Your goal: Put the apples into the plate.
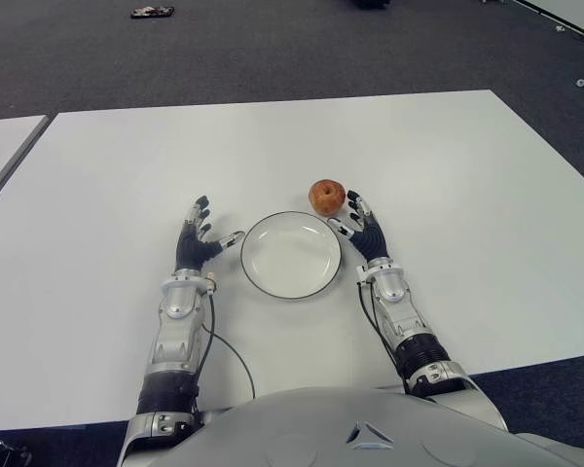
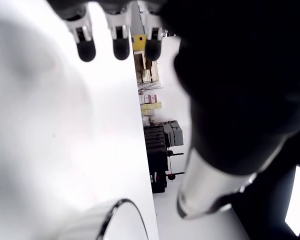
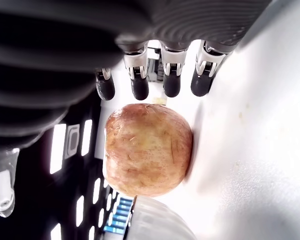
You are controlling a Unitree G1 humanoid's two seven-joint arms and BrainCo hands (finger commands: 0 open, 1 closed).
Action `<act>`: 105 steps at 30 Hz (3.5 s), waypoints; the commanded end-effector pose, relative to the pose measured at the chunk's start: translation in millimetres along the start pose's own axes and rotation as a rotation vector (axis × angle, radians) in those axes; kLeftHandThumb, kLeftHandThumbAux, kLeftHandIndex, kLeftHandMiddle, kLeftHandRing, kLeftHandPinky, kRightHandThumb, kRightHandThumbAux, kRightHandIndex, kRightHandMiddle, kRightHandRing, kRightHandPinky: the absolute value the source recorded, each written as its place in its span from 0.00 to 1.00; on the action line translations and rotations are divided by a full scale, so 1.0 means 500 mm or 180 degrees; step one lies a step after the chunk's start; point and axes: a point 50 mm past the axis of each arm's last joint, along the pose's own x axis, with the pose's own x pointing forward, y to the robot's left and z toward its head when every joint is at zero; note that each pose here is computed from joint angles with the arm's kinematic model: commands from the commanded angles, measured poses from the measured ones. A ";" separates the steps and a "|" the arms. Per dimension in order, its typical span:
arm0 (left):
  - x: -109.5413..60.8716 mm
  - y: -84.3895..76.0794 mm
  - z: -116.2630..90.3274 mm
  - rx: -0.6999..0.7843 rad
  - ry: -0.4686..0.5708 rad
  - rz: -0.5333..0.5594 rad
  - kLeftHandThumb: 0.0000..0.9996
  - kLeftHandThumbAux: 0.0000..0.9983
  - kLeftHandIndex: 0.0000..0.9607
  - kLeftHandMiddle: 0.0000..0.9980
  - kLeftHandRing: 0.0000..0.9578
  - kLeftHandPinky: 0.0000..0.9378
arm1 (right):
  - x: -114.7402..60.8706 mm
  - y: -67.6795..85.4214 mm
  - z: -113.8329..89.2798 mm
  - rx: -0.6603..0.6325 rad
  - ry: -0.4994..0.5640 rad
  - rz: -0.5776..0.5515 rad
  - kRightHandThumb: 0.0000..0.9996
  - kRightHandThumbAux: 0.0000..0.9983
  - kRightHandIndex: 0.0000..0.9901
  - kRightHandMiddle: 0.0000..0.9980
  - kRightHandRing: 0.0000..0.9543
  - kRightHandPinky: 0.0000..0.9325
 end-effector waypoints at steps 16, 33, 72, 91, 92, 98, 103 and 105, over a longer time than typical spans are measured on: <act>0.001 -0.005 0.004 0.0005 -0.0004 0.0024 0.00 0.18 0.00 0.00 0.00 0.00 | 0.026 -0.035 0.035 -0.0240 -0.0164 -0.0311 0.12 0.49 0.00 0.00 0.00 0.01; 0.009 -0.020 0.011 -0.0074 -0.0032 -0.0037 0.00 0.19 0.00 0.00 0.00 0.00 | 0.152 -0.052 0.191 -0.0386 -0.0880 -0.0477 0.15 0.45 0.00 0.00 0.00 0.00; 0.009 -0.038 0.011 0.0004 -0.0123 -0.0094 0.00 0.20 0.00 0.00 0.00 0.00 | 0.214 0.078 0.243 -0.1886 -0.1012 0.0346 0.12 0.40 0.00 0.00 0.00 0.00; 0.007 -0.034 0.016 0.0024 -0.0088 0.0002 0.00 0.20 0.00 0.00 0.00 0.00 | 0.195 0.061 0.170 -0.2561 -0.0777 0.0359 0.09 0.41 0.00 0.00 0.00 0.00; 0.007 -0.034 0.016 0.0023 -0.0084 0.0008 0.00 0.20 0.00 0.00 0.00 0.00 | 0.194 0.060 0.165 -0.2623 -0.0751 0.0369 0.09 0.41 0.00 0.00 0.00 0.00; 0.007 -0.032 0.017 0.0007 -0.0058 0.0037 0.00 0.20 0.00 0.00 0.00 0.00 | 0.190 0.049 0.143 -0.2933 -0.0633 0.0367 0.09 0.41 0.00 0.00 0.00 0.00; 0.004 -0.029 0.018 0.0005 -0.0067 0.0040 0.00 0.21 0.00 0.00 0.00 0.00 | 0.189 0.033 0.130 -0.3233 -0.0555 0.0284 0.09 0.41 0.00 0.00 0.00 0.00; 0.003 -0.028 0.018 0.0000 -0.0073 0.0034 0.00 0.21 0.00 0.00 0.00 0.00 | 0.188 0.024 0.125 -0.3304 -0.0525 0.0241 0.09 0.41 0.00 0.00 0.00 0.00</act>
